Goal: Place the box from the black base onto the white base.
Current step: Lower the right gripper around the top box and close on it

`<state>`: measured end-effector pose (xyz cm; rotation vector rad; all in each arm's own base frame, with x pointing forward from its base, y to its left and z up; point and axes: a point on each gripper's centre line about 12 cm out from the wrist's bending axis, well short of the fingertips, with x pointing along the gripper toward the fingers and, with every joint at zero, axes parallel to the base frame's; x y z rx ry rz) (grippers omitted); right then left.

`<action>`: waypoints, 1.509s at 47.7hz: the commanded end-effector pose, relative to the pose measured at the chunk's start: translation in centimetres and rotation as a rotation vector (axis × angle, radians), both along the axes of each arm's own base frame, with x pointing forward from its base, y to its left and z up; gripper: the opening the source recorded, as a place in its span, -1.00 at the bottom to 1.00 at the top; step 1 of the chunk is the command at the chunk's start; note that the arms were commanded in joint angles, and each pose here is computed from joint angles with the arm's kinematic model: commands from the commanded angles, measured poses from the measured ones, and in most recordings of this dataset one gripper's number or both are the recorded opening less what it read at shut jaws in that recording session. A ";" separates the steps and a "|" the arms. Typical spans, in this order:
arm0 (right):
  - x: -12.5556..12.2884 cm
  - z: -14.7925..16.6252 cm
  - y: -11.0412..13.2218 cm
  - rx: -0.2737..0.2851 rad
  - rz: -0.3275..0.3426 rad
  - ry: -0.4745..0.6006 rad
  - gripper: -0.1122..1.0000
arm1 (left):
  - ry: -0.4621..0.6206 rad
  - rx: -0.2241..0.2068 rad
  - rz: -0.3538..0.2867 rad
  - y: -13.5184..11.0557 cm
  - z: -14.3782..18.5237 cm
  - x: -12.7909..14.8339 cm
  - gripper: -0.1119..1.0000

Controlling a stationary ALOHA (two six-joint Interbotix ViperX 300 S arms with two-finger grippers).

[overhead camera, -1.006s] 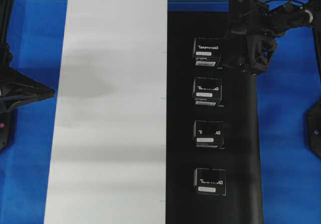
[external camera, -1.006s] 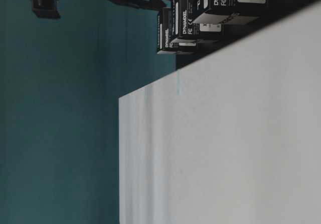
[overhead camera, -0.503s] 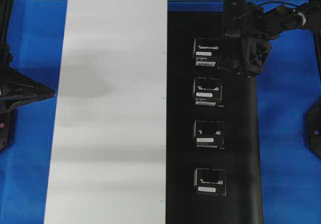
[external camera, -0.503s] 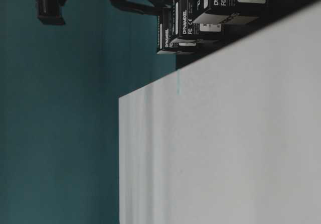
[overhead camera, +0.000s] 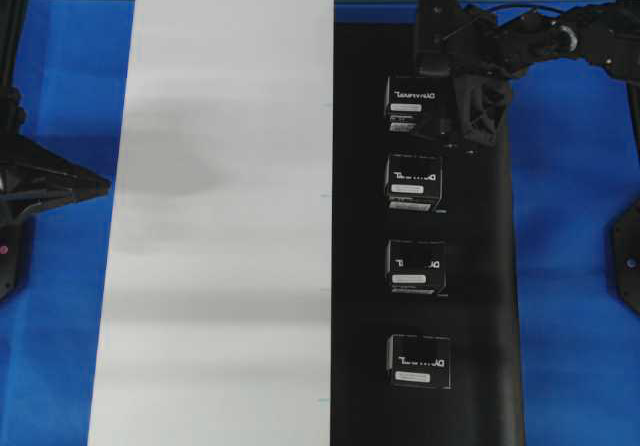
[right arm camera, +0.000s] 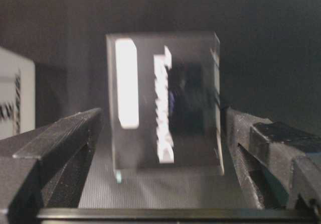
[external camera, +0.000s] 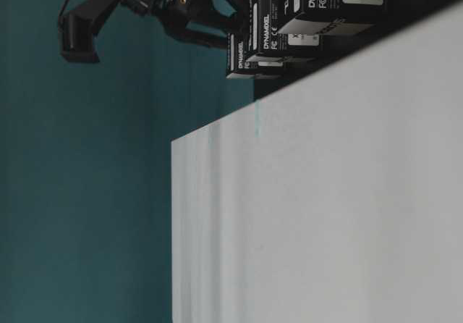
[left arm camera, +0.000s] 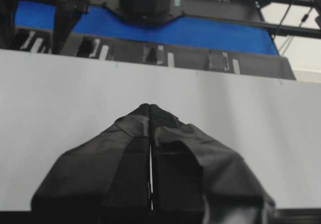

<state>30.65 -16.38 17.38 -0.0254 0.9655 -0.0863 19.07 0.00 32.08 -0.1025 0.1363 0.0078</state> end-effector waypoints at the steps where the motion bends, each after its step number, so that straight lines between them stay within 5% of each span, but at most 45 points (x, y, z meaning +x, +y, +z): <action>1: 0.5 0.0 0.0 -0.001 0.004 -0.005 0.98 | -0.025 0.003 -0.002 0.0 1.1 0.2 -0.89; 26: 0.2 -0.7 0.5 0.007 -0.015 -0.010 0.93 | -0.023 0.003 0.000 0.0 1.0 0.2 -0.89; 44: -0.2 -0.9 0.8 0.010 -0.013 -0.005 0.29 | -0.018 0.002 0.003 0.1 0.9 0.2 -0.89; 72: -0.3 1.0 0.9 -0.002 -0.015 -0.046 0.24 | -0.021 0.000 0.003 0.1 1.0 0.2 -0.89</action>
